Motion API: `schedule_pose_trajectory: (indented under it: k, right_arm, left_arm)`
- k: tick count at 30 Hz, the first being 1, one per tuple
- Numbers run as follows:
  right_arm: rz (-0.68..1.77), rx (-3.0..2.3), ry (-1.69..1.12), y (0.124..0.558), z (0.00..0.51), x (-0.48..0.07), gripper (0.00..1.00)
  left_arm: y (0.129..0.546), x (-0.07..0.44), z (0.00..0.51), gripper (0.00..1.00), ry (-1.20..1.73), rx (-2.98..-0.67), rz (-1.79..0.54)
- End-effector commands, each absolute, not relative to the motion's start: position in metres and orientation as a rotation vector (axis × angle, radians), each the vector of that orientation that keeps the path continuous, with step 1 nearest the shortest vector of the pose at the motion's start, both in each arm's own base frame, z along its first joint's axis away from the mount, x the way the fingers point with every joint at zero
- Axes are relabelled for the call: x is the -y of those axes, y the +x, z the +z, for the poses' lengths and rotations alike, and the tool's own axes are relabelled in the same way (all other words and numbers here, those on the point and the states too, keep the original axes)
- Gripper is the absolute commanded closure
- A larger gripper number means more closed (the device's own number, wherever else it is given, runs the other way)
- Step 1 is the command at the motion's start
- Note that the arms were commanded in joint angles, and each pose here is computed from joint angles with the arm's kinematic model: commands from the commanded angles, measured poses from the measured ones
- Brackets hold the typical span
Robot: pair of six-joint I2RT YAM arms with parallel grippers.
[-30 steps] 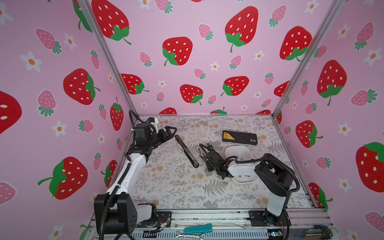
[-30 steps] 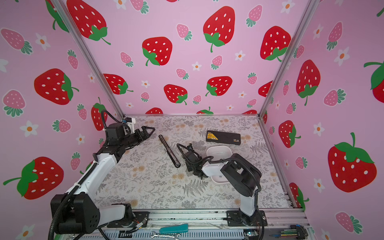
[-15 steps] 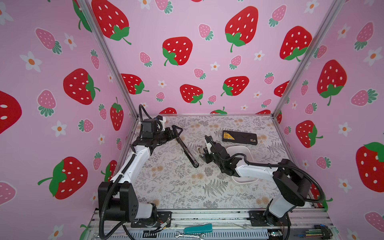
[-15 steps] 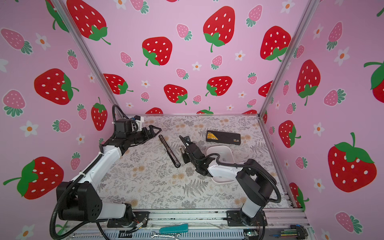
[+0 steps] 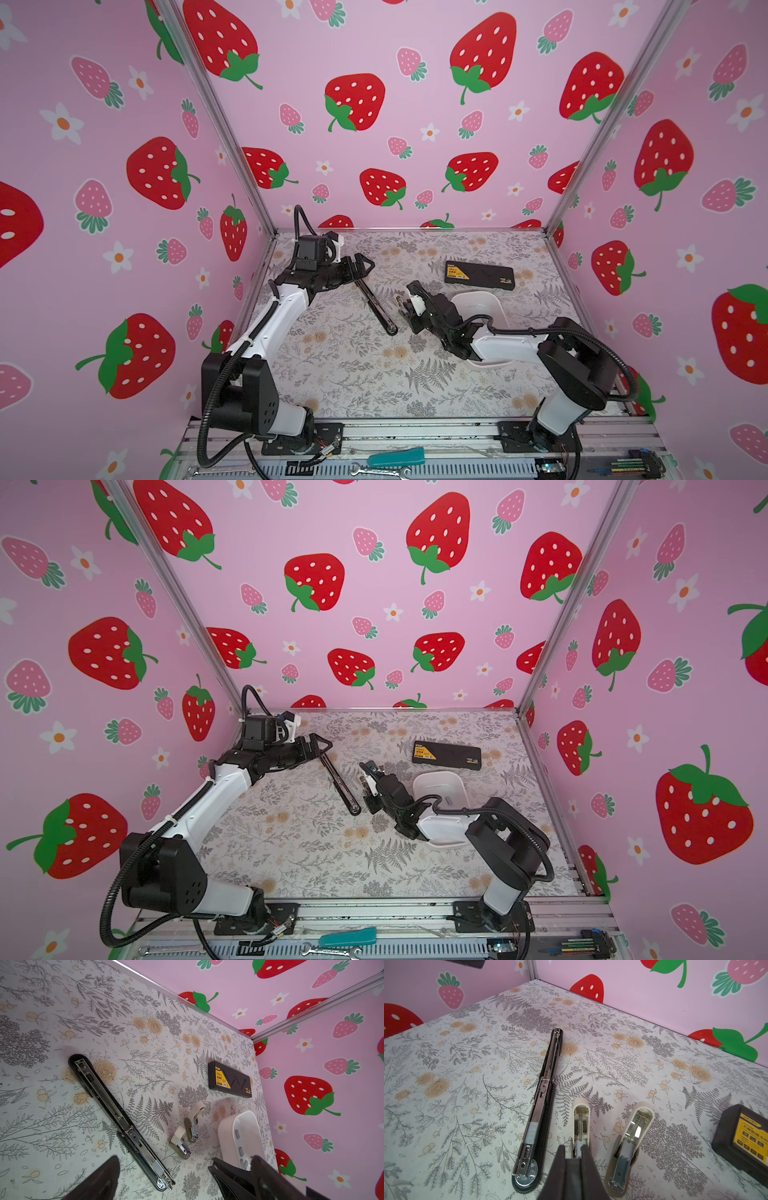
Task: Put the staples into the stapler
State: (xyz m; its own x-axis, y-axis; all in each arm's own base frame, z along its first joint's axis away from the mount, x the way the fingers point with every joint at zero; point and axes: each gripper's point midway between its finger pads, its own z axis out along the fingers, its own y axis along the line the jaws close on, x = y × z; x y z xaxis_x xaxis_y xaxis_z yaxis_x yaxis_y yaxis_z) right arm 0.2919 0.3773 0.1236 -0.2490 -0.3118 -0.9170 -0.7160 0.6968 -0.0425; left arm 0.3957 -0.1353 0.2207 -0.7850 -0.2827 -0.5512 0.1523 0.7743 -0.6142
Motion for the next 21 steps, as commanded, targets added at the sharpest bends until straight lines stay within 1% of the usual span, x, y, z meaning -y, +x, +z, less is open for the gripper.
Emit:
schedule_pose_trajectory:
  k: [1, 12, 21]
  right_arm:
    - [0.5, -1.796, -0.879, 0.29, 0.12, -0.389, 0.91]
    - [0.555, -1.822, -0.952, 0.294, 0.096, -0.404, 0.93]
    - [0.541, -1.85, -0.919, 0.302, 0.091, -0.39, 0.94]
  left_arm:
    - [0.395, 0.135, 0.236, 0.01, -0.07, -2.287, -0.857]
    - [0.397, 0.13, 0.232, 0.01, -0.073, -2.311, -0.8]
    - [0.396, 0.13, 0.235, 0.01, -0.069, -2.3, -0.8]
